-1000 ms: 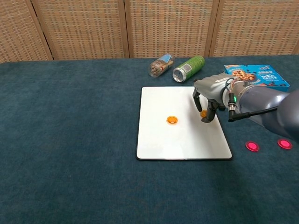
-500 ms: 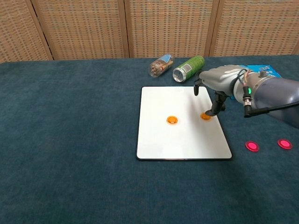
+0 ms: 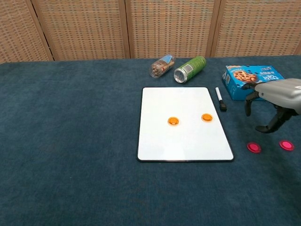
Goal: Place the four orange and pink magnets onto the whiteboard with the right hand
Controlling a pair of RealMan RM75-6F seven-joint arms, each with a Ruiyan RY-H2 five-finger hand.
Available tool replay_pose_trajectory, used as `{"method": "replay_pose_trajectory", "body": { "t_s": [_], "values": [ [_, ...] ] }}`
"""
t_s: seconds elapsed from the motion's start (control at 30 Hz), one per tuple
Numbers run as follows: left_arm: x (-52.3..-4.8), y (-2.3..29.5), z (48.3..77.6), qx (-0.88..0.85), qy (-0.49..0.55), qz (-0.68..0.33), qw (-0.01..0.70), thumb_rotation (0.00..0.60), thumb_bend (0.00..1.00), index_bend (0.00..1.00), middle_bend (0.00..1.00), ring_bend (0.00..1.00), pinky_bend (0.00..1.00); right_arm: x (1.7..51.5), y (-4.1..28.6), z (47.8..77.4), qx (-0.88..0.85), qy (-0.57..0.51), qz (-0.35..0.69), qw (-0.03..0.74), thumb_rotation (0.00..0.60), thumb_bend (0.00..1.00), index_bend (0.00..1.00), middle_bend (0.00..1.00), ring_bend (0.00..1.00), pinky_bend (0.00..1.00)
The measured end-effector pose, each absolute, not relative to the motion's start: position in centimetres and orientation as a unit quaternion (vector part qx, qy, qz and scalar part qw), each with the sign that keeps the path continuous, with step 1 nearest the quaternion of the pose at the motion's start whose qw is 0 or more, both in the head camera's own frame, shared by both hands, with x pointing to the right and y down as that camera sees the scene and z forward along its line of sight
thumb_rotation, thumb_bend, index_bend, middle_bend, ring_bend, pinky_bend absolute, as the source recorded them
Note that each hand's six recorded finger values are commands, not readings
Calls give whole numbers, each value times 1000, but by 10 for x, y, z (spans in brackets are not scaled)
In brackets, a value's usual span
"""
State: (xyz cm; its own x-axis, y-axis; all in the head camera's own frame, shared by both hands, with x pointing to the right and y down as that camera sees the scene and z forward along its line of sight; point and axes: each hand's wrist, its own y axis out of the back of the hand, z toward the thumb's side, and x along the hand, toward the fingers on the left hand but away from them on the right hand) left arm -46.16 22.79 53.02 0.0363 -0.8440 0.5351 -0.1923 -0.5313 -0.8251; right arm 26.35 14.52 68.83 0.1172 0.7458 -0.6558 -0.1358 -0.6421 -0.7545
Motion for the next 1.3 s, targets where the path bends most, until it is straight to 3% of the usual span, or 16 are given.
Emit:
{"method": "replay_pose_trajectory", "body": {
  "t_s": [0.4, 1.3],
  "values": [
    [-460, 229, 532, -660, 388, -575, 288, 600, 0, 0, 0, 0, 0, 321, 176, 698, -647, -224, 633, 361, 600, 362, 425, 0, 0, 0],
    [-459, 230, 534, -659, 384, -579, 289, 600, 0, 0, 0, 0, 0, 326, 188, 716, -635, -187, 645, 381, 600, 363, 425, 0, 0, 0]
  ]
}}
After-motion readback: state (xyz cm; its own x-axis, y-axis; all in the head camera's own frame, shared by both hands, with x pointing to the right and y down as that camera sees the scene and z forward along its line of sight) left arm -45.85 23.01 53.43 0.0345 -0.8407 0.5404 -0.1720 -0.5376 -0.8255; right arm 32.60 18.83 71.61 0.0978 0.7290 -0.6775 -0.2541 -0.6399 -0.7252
